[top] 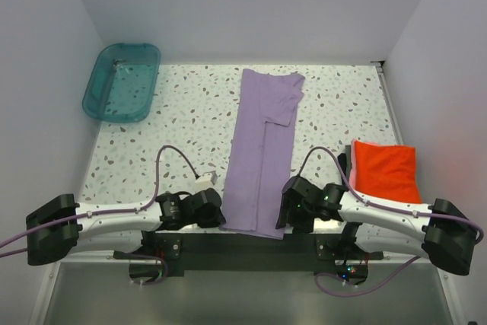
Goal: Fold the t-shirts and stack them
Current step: Fold the tshirt
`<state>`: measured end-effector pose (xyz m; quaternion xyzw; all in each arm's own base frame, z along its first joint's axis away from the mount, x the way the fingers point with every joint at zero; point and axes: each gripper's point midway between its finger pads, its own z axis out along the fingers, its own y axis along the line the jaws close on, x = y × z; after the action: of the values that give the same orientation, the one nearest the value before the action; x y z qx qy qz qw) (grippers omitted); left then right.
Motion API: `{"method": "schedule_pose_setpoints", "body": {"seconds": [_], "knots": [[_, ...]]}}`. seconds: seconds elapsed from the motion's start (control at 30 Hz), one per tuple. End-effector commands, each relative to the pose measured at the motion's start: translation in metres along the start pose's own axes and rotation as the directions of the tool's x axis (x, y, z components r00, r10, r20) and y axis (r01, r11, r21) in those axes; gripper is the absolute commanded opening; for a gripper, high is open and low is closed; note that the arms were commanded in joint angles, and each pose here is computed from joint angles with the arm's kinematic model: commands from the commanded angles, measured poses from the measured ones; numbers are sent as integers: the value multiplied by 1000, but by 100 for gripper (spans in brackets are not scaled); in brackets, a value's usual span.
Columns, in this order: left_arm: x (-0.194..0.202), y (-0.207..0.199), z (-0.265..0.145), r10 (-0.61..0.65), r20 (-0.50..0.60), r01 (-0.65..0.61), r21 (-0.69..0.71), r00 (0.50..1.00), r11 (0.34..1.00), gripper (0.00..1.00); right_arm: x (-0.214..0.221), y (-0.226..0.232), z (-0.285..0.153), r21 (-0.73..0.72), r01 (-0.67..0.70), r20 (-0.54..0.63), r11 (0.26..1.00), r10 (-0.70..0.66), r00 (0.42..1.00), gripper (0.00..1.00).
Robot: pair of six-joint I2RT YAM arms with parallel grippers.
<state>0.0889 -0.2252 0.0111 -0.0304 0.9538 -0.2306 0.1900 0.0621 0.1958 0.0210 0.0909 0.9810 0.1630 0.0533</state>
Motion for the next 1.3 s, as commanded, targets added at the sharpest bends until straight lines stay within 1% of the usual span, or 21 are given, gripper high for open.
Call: {"method": "schedule_pose_setpoints", "body": {"seconds": [0.0, 0.03, 0.1, 0.13, 0.2, 0.47, 0.53, 0.57, 0.6, 0.67, 0.77, 0.83, 0.93, 1.0, 1.03, 1.1, 1.13, 1.17, 1.2, 1.23, 1.27], "knots": [[19, 33, -5, 4, -58, -12, -136, 998, 991, 8, 3, -15, 1, 39, -55, 8, 998, 54, 998, 60], [19, 32, -5, 3, -53, -10, -134, 999, 991, 8, 7, -16, 2, 37, -62, -6, 997, 63, 998, 56], [17, 32, -6, 3, -47, -10, -136, 999, 991, 8, 11, -22, 7, 40, -82, -23, 996, 83, 996, 53], [16, 33, -6, 7, -43, -13, -137, 999, 990, 8, 14, -22, 8, 32, -89, -35, 996, 90, 995, 49], [15, 31, -7, 9, -37, -14, -130, 999, 991, 8, 17, -20, 11, 11, -101, -47, 995, 101, 994, 46], [10, 27, -8, 29, -22, -32, -121, 999, 992, 8, 29, -16, 19, 19, -75, -109, 997, 76, 991, 42], [7, 25, -9, 37, -12, -38, -120, 999, 992, 8, 34, -20, 23, 31, -74, -127, 997, 77, 989, 34], [6, 25, -9, 39, -8, -40, -122, 999, 992, 8, 35, -17, 24, 18, -74, -135, 997, 76, 988, 33], [5, 24, -9, 41, -5, -41, -122, 999, 992, 8, 36, -18, 25, 21, -74, -139, 997, 77, 987, 29], [4, 23, -10, 47, -3, -47, -120, 999, 992, 8, 38, -20, 26, 27, -63, -151, 998, 66, 986, 26], [2, 19, -11, 56, 0, -56, -113, 998, 992, 7, 36, -18, 22, 15, -46, -144, 999, 47, 988, 13], [-2, 13, -14, 62, 10, -61, -99, 998, 993, 6, 32, -10, 16, -16, -37, -122, 999, 34, 992, 4], [-12, -1, -20, 78, 40, -75, -69, 996, 995, 4, 24, -3, 3, -29, -11, -84, 1000, 8, 996, 0], [-25, -13, -27, 86, 84, -81, -57, 993, 995, 3, 16, 0, -6, -35, 12, -43, 999, -14, 999, 0], [-31, -18, -29, 97, 101, -92, -52, 990, 994, 3, 3, 9, -13, -42, 24, 18, 999, -24, 1000, 0], [-48, -29, -35, 115, 151, -109, -47, 982, 993, 3, -10, 11, -22, -31, 51, 70, 998, -49, 996, 0], [-59, -28, -34, 103, 170, -95, -58, 980, 994, 3, -25, 19, -30, -32, 62, 137, 998, -57, 989, 0], [-69, -33, -36, 97, 189, -89, -48, 977, 995, 2, -33, 17, -33, -8, 95, 163, 995, -92, 982, 0], [-77, -38, -36, 105, 198, -101, -29, 975, 994, 1, -48, 16, -36, 11, 84, 203, 996, -85, 975, 0], [-93, -35, -33, 69, 218, -64, -30, 973, 998, 0, -61, 25, -44, -2, 87, 240, 996, -84, 967, 0], [-102, -43, -34, 65, 229, -66, -1, 971, 998, 0, -69, 26, -43, 5, 124, 242, 992, -121, 963, 0]]}}
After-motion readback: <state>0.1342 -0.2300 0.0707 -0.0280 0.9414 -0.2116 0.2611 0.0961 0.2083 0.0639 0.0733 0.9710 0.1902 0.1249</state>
